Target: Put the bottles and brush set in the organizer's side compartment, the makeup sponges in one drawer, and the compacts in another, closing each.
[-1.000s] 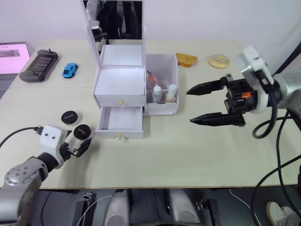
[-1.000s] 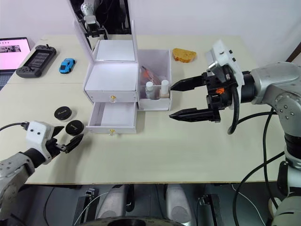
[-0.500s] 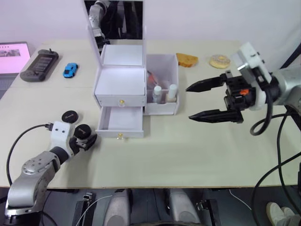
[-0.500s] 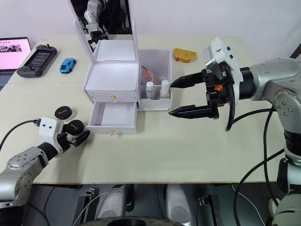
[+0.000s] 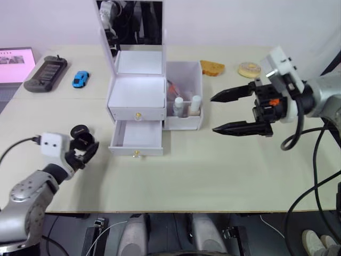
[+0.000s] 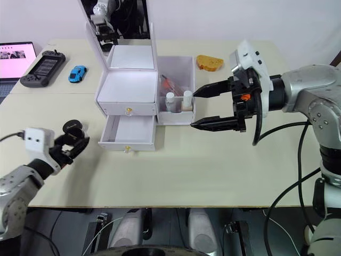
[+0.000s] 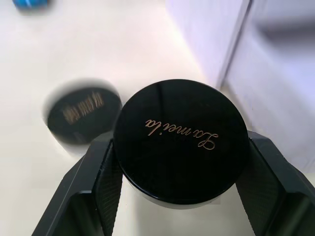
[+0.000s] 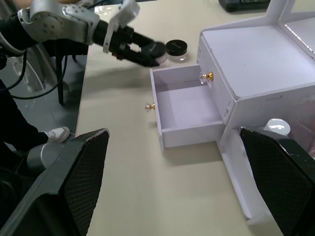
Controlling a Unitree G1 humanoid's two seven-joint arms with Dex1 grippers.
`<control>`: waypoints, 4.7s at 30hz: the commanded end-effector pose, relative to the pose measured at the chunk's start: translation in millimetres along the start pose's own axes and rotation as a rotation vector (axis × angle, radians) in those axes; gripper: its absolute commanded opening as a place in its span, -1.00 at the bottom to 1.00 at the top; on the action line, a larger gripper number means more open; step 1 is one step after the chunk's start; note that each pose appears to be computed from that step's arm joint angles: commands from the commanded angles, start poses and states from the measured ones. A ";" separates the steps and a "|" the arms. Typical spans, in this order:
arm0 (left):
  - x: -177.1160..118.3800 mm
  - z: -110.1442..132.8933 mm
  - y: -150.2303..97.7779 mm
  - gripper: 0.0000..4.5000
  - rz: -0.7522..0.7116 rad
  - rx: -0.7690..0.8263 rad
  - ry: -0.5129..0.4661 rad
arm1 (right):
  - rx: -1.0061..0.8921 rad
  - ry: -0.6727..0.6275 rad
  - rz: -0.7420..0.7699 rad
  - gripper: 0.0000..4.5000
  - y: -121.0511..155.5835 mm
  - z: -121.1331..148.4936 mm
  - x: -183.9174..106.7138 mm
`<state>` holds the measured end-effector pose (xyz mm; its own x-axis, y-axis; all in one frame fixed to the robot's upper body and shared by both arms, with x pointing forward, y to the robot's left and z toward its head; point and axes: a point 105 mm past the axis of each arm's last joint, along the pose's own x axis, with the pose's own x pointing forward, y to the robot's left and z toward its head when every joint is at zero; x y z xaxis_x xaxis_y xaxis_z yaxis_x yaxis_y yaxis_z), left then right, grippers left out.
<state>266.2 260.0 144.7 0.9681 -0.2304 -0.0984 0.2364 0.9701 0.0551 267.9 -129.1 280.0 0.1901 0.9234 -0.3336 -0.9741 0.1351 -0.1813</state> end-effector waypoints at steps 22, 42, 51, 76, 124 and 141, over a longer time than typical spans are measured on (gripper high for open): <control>45.1 24.9 -65.5 0.18 -0.304 0.105 -0.032 | -0.062 -0.051 -0.067 1.00 3.4 17.6 -5.0; 43.7 27.0 -62.0 0.98 -0.286 0.110 -0.043 | -0.043 -0.055 -0.079 1.00 4.4 14.2 -6.1; 26.9 27.3 -34.5 0.98 -0.220 0.119 -0.024 | -0.050 -0.059 -0.060 1.00 1.0 12.9 -2.7; 33.6 19.6 -47.8 -0.97 -0.374 0.097 -0.008 | -0.057 -0.058 -0.084 1.00 2.9 12.3 -4.0; -89.8 8.3 141.2 -0.15 0.176 0.119 0.037 | 0.197 0.011 -0.500 1.00 -44.6 -131.6 -95.4; -125.0 -26.3 152.8 0.99 0.249 0.096 0.082 | 0.311 0.003 -0.593 1.00 -34.7 -167.4 -122.1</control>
<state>176.0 442.0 128.7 0.9826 0.0362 -0.1824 -0.0066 0.9870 0.1604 296.7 -315.8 156.0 0.7188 0.6294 -0.2951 -0.6646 0.7467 -0.0263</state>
